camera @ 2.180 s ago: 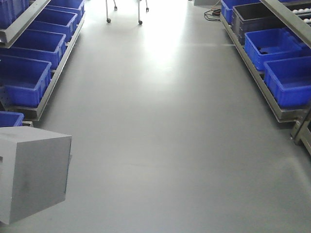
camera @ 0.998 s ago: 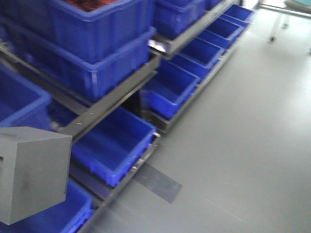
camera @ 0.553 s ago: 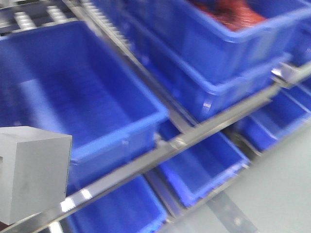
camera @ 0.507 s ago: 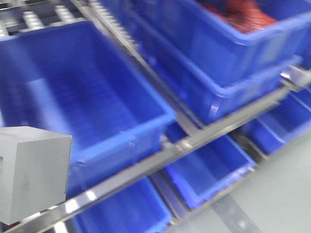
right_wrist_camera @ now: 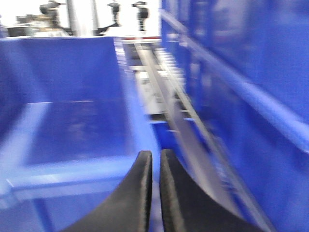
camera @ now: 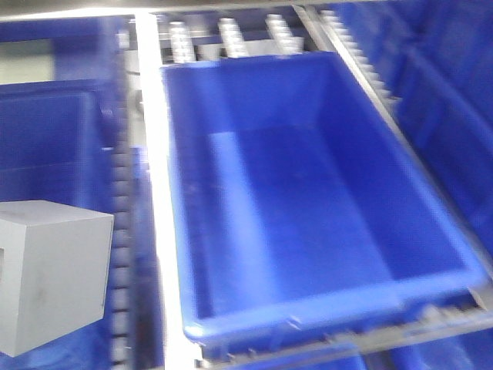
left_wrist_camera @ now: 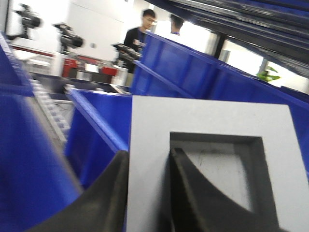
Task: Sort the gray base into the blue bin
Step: 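Turn toward the rack and stop in front of the large blue bins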
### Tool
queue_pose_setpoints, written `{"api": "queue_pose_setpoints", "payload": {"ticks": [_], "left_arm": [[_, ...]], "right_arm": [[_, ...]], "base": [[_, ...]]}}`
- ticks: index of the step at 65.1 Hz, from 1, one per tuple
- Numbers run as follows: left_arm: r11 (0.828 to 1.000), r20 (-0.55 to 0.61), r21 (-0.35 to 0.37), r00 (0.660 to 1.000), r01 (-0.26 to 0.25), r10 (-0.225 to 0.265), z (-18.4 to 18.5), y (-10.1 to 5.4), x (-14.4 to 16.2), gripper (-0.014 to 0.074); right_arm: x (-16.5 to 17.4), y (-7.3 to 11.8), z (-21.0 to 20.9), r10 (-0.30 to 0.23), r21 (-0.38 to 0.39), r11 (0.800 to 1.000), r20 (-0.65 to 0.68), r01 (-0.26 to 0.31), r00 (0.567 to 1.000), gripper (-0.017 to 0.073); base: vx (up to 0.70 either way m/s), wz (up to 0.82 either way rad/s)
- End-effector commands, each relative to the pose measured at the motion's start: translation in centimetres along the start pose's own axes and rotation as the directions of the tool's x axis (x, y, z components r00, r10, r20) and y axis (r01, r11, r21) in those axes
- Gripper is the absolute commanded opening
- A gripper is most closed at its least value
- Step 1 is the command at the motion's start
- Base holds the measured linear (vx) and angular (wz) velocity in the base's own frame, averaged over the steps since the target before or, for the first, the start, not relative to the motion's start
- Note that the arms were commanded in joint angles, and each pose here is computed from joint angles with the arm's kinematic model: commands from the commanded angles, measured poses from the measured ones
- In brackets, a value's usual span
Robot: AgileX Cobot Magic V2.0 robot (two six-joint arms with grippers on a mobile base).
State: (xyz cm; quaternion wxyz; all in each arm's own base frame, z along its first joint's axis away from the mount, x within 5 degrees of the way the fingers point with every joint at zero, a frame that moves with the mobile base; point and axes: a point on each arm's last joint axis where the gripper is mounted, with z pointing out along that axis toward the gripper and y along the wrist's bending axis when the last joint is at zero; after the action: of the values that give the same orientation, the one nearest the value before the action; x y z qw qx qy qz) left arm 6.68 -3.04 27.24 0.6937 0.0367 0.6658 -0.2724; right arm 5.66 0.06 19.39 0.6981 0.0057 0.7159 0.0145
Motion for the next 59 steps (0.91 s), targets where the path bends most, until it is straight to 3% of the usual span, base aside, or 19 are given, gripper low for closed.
{"api": "queue_pose_setpoints", "payload": {"ticks": [1,59], "left_arm": [[1.0,0.125,0.026,0.992,0.012,-0.016,0.07,-0.46,-1.88,0.0004],[1.0,0.125,0.026,0.992,0.012,-0.016,0.07,-0.46,-1.88,0.0004]], "right_arm": [[-0.88,0.04,-0.11,-0.013,-0.003,1.0,0.089,0.013,0.996,-0.0004],[-0.88,0.04,-0.11,-0.013,-0.003,1.0,0.089,0.013,0.996,-0.0004]], "base": [[0.13,0.51],[0.05,0.21]]}}
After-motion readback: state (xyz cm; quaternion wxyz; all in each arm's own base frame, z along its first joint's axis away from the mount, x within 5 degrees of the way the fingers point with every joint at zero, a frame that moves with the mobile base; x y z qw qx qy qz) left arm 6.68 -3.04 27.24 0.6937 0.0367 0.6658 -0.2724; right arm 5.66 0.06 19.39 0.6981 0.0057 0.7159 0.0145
